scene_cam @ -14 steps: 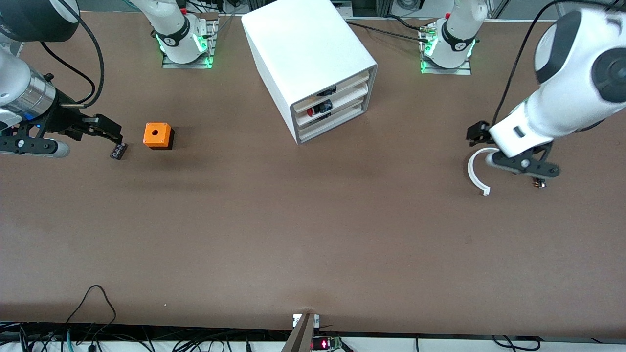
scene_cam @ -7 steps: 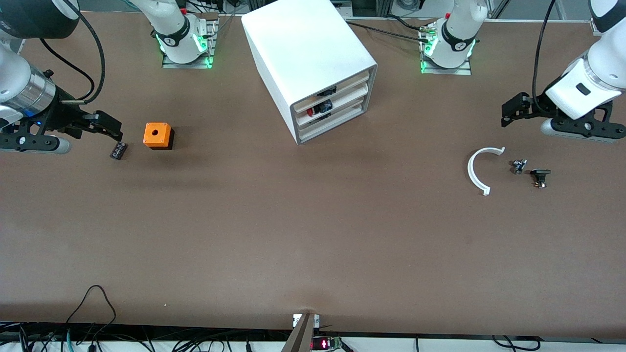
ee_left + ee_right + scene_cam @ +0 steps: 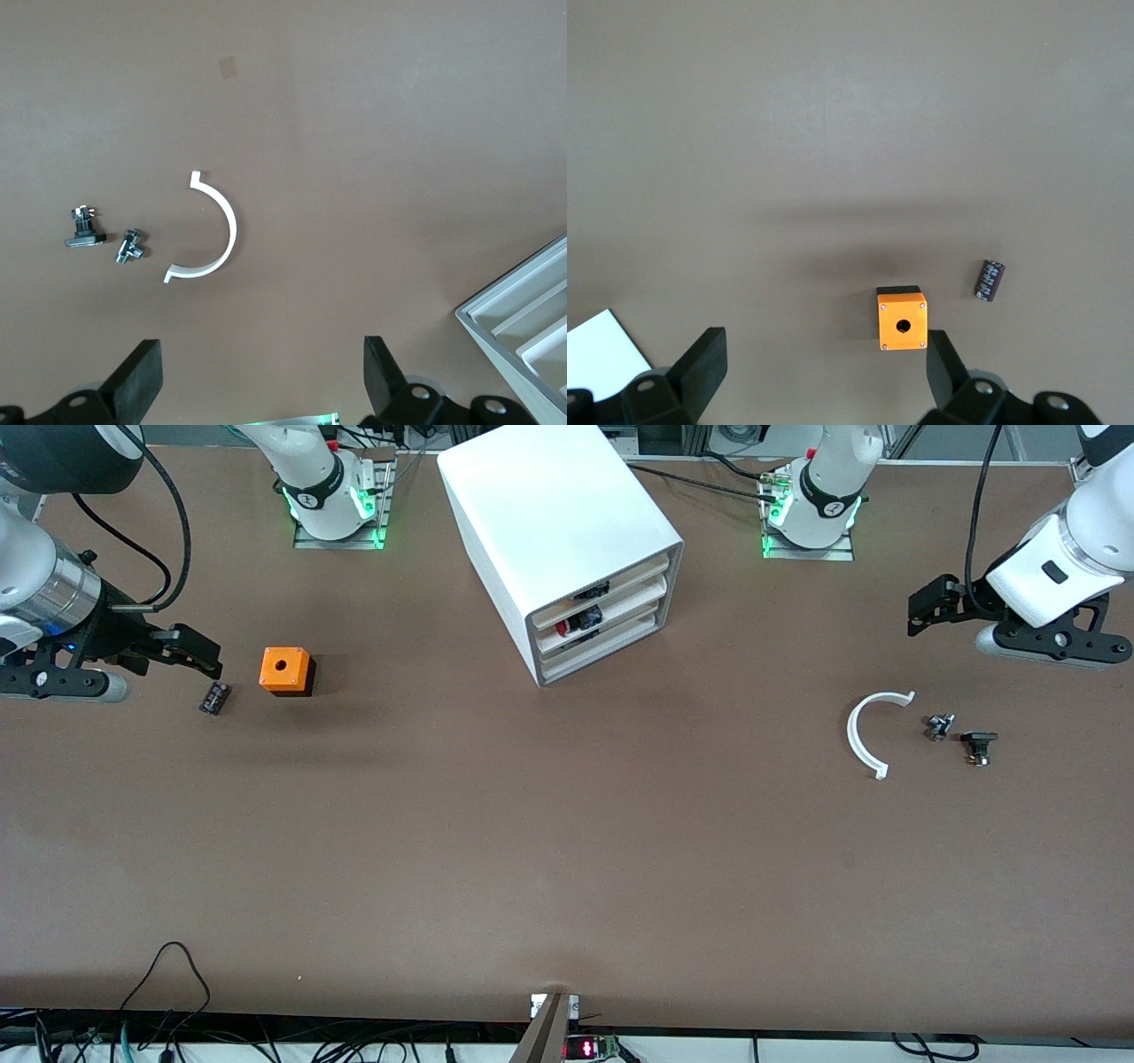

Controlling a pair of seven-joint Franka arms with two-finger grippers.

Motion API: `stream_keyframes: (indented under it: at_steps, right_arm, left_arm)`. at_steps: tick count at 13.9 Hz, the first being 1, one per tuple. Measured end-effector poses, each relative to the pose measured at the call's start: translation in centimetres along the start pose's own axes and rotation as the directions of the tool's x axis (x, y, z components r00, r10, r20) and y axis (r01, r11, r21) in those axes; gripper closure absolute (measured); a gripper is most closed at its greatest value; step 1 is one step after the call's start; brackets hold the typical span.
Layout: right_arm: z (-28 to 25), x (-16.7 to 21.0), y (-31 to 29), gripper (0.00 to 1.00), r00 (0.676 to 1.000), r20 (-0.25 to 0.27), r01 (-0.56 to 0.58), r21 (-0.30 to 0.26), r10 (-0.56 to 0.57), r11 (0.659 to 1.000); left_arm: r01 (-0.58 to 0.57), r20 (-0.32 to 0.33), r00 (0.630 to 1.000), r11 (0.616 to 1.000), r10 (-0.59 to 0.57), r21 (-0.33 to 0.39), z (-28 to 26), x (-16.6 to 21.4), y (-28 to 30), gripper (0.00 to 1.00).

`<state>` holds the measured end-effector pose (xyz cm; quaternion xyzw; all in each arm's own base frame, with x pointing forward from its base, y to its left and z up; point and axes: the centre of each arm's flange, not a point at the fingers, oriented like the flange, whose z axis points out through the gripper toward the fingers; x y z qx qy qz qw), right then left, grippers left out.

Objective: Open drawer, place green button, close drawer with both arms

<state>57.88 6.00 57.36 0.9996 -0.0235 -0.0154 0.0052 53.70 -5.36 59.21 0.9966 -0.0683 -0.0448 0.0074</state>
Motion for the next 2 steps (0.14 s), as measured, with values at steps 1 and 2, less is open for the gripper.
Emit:
stream_keyframes:
  at_steps: [1, 2]
  right_arm:
    - [0.00, 0.00, 0.00, 0.00, 1.000, 0.000, 0.000, 0.000, 0.000, 1.000]
    - [0.00, 0.00, 0.00, 0.00, 1.000, 0.000, 0.000, 0.000, 0.000, 1.000]
  left_arm:
    - [-0.003, -0.006, 1.000, 1.000, 0.003, 0.000, -0.12, 0.10, 0.18, 0.00]
    - [-0.005, -0.011, 1.000, 1.000, 0.005, 0.001, -0.21, 0.15, 0.32, 0.00]
